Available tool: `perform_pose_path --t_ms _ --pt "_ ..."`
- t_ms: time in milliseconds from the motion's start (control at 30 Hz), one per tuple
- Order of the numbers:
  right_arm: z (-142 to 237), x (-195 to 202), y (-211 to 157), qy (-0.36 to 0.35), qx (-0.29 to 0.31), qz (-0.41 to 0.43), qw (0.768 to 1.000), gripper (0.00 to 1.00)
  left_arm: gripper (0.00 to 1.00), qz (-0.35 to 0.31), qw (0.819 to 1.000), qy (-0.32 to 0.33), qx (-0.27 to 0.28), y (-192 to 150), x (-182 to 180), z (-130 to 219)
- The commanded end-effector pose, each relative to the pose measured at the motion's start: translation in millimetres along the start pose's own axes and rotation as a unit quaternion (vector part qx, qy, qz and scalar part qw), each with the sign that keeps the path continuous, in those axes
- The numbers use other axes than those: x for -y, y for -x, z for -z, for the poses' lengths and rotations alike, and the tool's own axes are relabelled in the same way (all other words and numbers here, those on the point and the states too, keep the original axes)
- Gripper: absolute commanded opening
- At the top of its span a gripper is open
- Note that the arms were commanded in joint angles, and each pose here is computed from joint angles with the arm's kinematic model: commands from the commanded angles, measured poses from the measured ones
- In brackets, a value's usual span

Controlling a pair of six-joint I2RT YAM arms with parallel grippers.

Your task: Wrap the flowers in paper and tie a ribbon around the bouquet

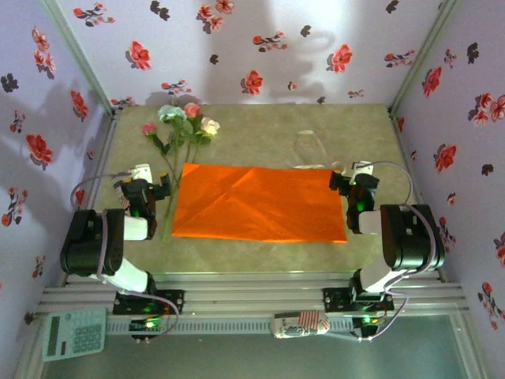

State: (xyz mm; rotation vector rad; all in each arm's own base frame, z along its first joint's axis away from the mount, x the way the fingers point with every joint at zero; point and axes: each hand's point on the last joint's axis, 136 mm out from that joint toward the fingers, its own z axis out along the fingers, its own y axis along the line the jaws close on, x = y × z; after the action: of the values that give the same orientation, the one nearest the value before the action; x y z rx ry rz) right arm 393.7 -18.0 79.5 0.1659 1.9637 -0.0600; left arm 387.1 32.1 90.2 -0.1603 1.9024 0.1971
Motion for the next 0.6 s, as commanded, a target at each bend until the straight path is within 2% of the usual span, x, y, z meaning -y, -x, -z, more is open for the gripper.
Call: perform_pose_path --t_ms 0,567 --pt "-0.2 0.8 7.4 0.001 0.012 -0.013 1.0 0.99 1.0 0.01 1.0 0.018 0.009 9.4 -6.7 -2.4" --pt "1.3 1.8 8.3 -0.001 0.015 -0.013 1.0 0.99 1.0 0.01 1.0 0.018 0.012 8.9 -7.0 -1.1"
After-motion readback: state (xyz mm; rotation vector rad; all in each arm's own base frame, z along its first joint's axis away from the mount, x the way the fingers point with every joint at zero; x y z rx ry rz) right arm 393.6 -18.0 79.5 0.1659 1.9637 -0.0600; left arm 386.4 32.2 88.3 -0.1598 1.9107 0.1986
